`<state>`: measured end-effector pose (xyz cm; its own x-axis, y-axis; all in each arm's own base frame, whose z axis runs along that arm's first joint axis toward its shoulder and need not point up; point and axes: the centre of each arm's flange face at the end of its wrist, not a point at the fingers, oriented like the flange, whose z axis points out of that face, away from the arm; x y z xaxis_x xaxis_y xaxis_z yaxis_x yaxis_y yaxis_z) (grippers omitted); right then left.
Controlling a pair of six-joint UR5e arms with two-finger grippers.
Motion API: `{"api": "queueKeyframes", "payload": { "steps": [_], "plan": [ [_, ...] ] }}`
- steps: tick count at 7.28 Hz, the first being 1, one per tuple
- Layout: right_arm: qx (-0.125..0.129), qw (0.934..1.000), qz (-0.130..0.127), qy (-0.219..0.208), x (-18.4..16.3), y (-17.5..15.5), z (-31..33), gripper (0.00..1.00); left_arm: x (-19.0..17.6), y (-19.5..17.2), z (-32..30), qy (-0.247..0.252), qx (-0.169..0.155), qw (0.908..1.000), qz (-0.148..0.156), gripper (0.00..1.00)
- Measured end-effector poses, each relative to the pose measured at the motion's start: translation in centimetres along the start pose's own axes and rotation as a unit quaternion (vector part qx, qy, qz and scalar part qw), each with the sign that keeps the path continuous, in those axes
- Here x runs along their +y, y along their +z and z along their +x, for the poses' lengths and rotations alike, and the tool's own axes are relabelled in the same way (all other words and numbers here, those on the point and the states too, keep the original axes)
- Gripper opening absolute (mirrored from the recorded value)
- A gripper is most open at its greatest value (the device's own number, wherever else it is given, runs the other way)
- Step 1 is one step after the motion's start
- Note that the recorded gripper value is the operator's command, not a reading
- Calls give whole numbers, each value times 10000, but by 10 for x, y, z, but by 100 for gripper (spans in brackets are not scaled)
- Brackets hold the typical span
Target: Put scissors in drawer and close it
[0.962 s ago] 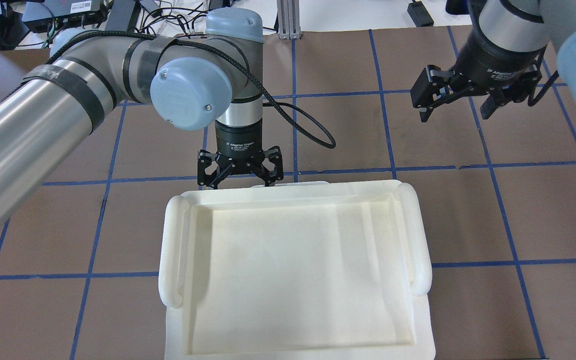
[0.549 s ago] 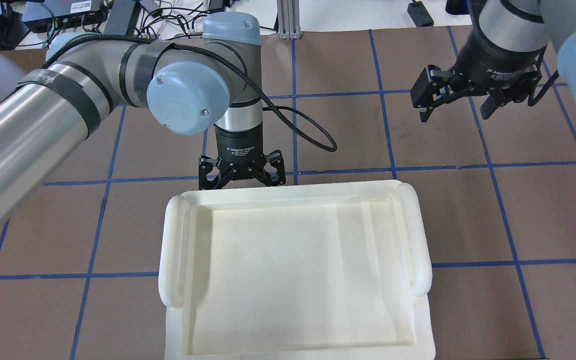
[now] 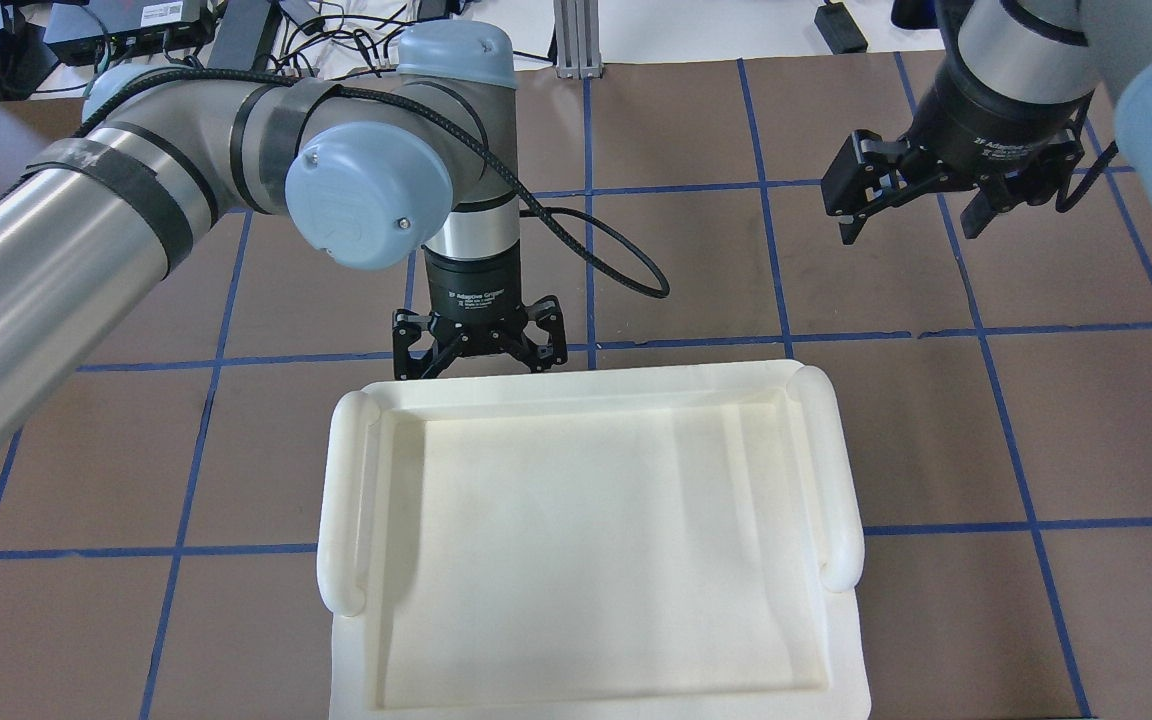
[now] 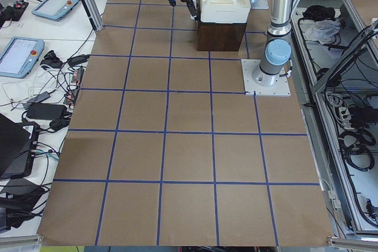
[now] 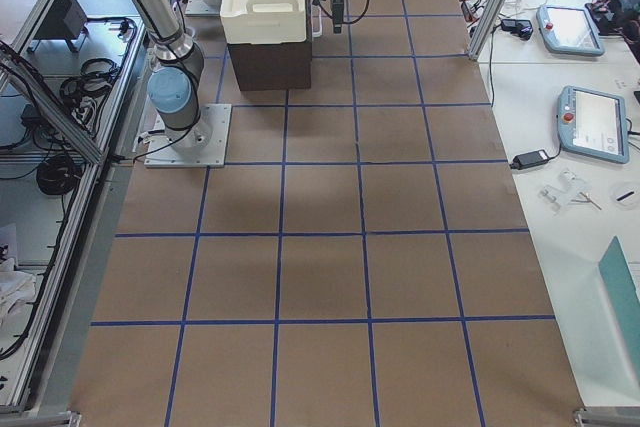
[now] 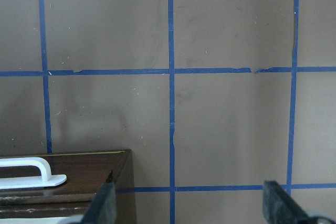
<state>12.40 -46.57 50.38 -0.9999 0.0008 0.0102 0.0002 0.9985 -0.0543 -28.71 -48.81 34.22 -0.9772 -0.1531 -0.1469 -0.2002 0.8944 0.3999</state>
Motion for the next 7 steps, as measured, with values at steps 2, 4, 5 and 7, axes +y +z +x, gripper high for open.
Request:
{"api": "queueKeyframes", "payload": {
  "steps": [2, 4, 5, 7],
  "plan": [
    [-3, 10000, -1, 0, 0, 0, 0, 100, -5, -47, -29, -99, 249, 9989, 383, 100],
    [-4, 10000, 0, 0, 0, 0, 0, 100, -6, -94, -78, 15, 353, 9942, 1015, 100],
    [-4, 10000, 6, 0, 0, 0, 0, 100, -8, -115, -107, -70, 453, 9892, 1394, 100],
    [-3, 10000, 14, 0, 0, 0, 0, 100, -4, -146, -151, -264, 628, 9781, 1969, 100]
  ]
}}
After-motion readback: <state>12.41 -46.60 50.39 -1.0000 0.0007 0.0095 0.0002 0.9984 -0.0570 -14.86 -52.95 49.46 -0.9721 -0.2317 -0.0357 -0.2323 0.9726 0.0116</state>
